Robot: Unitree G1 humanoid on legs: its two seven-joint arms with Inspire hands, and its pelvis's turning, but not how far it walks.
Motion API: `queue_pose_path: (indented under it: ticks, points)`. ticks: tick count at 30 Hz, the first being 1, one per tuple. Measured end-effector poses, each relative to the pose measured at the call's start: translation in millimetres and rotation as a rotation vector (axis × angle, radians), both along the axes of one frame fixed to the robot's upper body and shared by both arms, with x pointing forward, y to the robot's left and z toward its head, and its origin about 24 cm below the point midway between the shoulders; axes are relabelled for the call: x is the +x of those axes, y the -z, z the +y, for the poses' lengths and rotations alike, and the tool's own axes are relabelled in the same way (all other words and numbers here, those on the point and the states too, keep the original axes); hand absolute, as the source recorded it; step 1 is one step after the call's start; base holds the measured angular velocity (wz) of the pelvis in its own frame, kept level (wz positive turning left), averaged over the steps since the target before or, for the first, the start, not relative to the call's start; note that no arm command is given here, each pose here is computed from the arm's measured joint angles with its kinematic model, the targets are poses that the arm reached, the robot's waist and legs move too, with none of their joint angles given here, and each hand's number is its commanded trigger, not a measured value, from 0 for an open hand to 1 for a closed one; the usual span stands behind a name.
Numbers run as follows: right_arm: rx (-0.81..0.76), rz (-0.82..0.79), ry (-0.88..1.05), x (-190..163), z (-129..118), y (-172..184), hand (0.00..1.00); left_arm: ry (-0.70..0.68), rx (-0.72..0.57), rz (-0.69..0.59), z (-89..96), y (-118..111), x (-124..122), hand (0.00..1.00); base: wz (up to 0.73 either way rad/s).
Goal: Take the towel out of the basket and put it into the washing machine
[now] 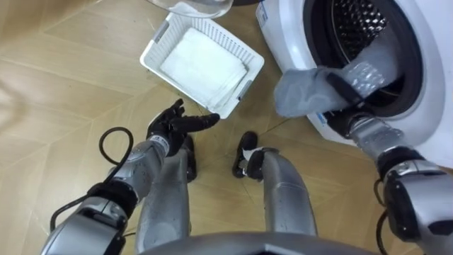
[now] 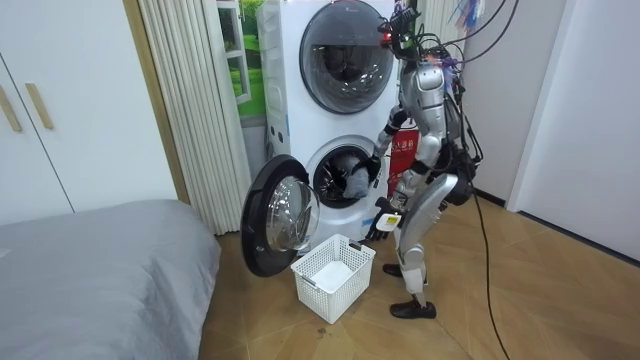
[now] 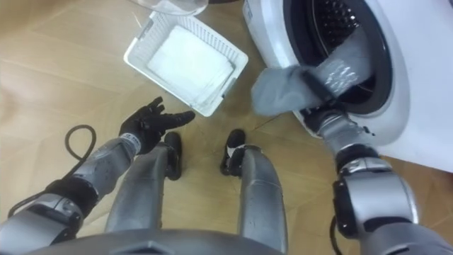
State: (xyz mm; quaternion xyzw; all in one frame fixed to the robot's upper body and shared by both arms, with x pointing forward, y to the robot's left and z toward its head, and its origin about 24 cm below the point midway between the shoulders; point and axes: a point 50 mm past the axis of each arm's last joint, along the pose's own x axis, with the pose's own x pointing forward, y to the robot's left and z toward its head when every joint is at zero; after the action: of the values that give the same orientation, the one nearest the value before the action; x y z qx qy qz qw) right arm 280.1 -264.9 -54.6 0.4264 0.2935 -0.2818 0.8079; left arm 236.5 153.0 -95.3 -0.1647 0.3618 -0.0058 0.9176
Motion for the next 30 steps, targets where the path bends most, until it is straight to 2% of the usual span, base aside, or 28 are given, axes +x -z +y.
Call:
queue_pose_path:
  ticks: [2,6,7,11,17,23,30]
  points:
    - [0.007,-0.022,0.042,5,-10,-10,1.0,-0.005,0.02,-0.002,5.3,-1,0,0.0,0.0]
    - [0.058,-0.047,0.094,18,-10,-23,1.0,-0.024,0.036,-0.019,7.6,-5,0,0.0,0.02]
    - [0.094,-0.059,0.115,24,-9,-30,0.0,-0.031,0.04,-0.031,7.3,-7,2,0.0,0.09]
    - [0.195,-0.087,0.23,39,-12,-50,0.0,-0.074,0.042,-0.07,5.7,-11,0,0.0,0.0]
    - [0.303,-0.026,0.373,47,-16,-66,0.0,-0.104,0.072,-0.066,7.5,-9,-5,0.0,0.09]
    - [0.315,0.048,0.514,45,-24,-70,0.0,-0.08,0.094,-0.088,3.3,-11,-2,0.0,0.05]
    - [0.304,0.056,0.624,42,-31,-72,0.0,-0.094,0.078,-0.121,2.2,-14,1,0.0,0.0]
